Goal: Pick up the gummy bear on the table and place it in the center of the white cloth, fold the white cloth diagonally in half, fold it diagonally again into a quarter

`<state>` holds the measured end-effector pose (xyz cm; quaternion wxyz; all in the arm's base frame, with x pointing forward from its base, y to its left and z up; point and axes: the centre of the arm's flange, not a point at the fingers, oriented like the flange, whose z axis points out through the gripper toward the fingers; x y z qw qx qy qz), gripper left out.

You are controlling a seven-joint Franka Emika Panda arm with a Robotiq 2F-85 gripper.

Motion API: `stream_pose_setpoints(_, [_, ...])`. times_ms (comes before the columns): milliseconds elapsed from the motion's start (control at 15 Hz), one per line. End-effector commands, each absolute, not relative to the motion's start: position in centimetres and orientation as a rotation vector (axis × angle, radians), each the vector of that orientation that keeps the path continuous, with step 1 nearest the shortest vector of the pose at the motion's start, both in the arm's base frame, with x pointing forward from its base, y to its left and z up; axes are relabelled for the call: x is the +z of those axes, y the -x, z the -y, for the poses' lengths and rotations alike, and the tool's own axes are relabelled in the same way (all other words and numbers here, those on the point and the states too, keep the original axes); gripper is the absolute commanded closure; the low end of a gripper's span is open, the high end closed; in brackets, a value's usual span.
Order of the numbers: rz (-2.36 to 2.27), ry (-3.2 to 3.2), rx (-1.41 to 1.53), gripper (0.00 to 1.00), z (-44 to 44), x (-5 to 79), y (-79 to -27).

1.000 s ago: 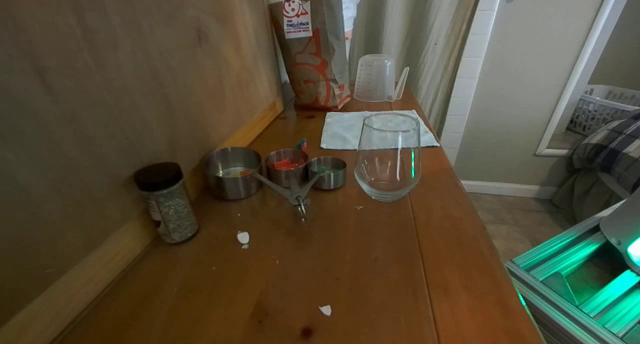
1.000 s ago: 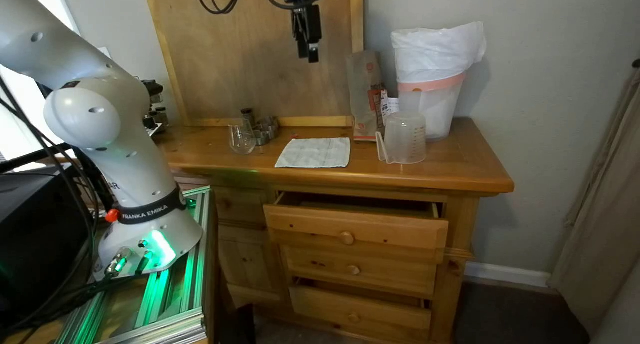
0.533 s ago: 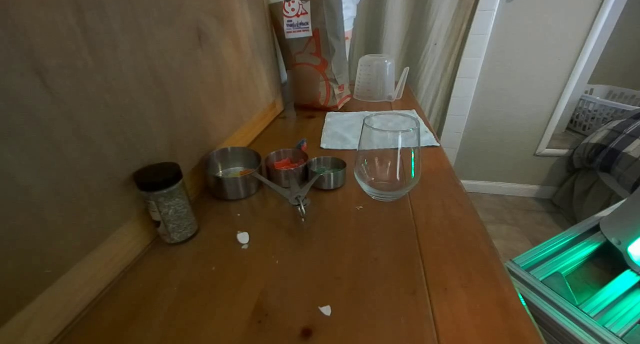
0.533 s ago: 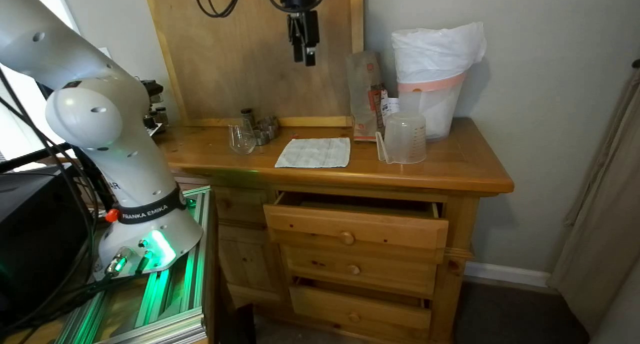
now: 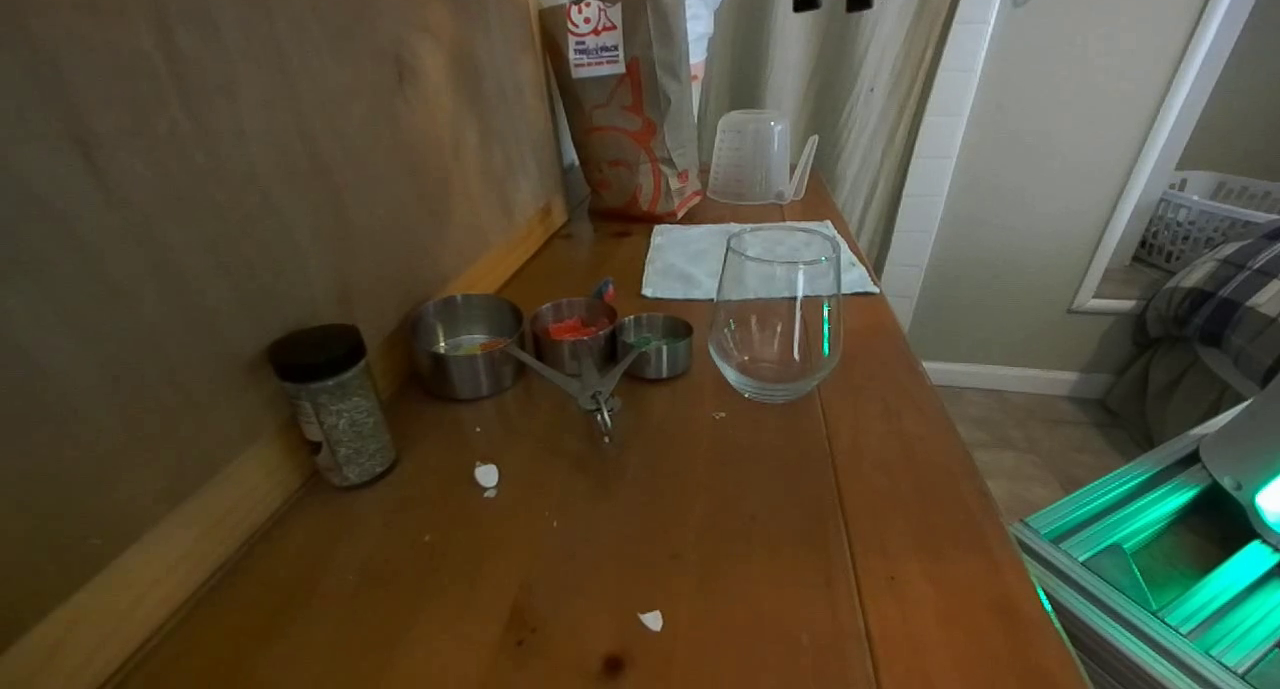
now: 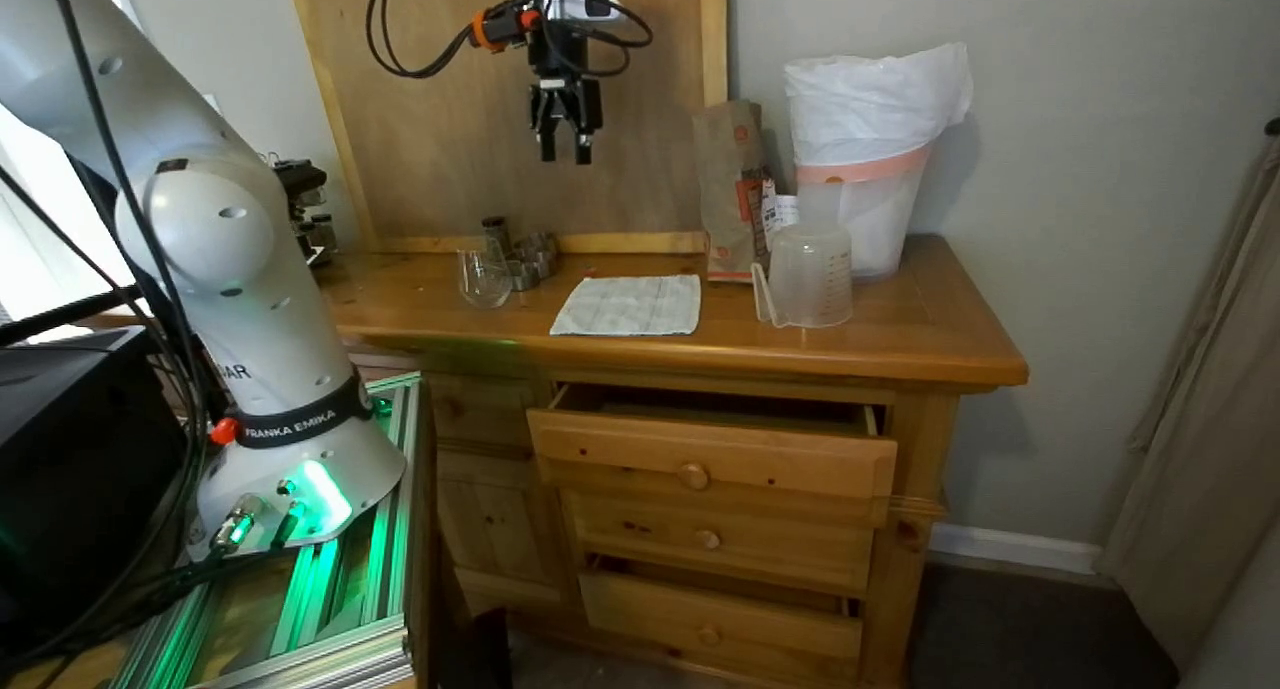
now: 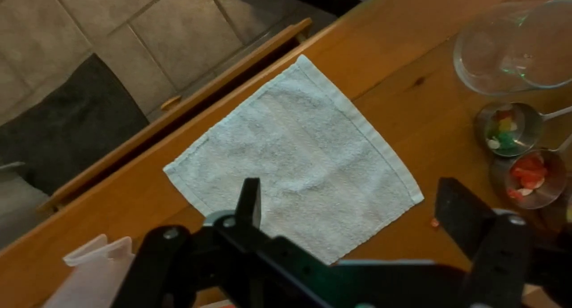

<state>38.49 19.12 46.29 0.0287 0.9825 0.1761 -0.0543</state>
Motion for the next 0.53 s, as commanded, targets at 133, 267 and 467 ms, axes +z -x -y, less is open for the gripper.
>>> stream_pose_setpoints(133, [-0.739,-2.973,-0.214,0.00,-26.2,41.7,-38.3])
stream_pose_setpoints(267, [-0.728,-2.973,-0.209,0.00,-25.0,42.3,-37.4])
stream_pose_setpoints(467, [-0.717,-2.978,-0.208,0.00,-24.7,42.4,-37.6])
